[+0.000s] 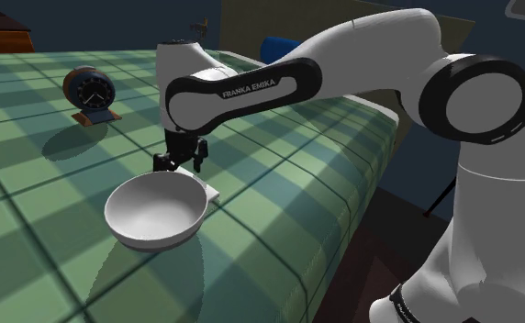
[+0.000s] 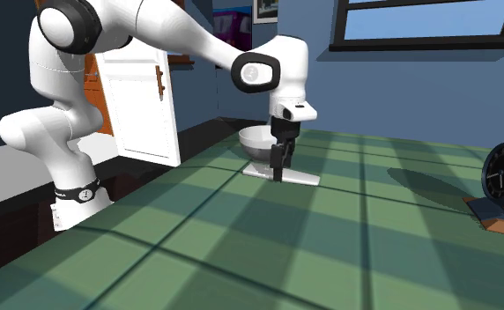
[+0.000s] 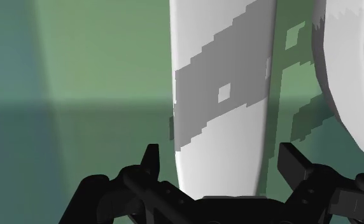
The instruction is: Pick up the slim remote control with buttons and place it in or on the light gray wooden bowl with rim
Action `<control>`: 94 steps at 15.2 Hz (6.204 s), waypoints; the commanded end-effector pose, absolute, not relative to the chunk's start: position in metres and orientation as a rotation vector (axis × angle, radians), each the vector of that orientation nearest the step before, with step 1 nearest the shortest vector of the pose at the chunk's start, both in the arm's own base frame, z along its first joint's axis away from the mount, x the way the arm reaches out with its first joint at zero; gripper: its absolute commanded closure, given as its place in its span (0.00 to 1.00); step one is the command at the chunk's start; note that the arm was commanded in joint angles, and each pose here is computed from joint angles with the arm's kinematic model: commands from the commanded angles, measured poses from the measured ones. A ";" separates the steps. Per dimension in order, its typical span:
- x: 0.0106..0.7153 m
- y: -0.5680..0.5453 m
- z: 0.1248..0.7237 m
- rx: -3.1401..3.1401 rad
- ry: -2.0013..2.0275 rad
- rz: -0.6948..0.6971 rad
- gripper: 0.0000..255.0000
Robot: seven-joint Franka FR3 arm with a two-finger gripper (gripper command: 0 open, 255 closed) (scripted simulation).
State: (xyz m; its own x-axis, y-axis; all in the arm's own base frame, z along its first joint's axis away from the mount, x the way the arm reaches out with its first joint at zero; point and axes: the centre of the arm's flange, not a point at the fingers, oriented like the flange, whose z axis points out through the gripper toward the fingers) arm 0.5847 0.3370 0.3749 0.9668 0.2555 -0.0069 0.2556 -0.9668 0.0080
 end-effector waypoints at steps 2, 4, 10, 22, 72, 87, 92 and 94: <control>0.583 0.338 0.370 3.106 0.405 -0.010 0.00; 0.583 0.338 0.370 3.106 0.405 -0.010 0.00; 0.583 0.338 0.370 3.106 0.405 -0.010 1.00; 0.583 0.338 0.397 3.106 0.405 -0.010 1.00; 0.465 0.438 0.462 3.106 0.405 -0.010 1.00; 0.465 0.438 0.459 3.106 0.405 -0.010 0.00; 0.466 0.439 0.509 3.106 0.405 -0.010 0.00; 0.466 0.439 0.509 3.106 0.405 -0.010 0.00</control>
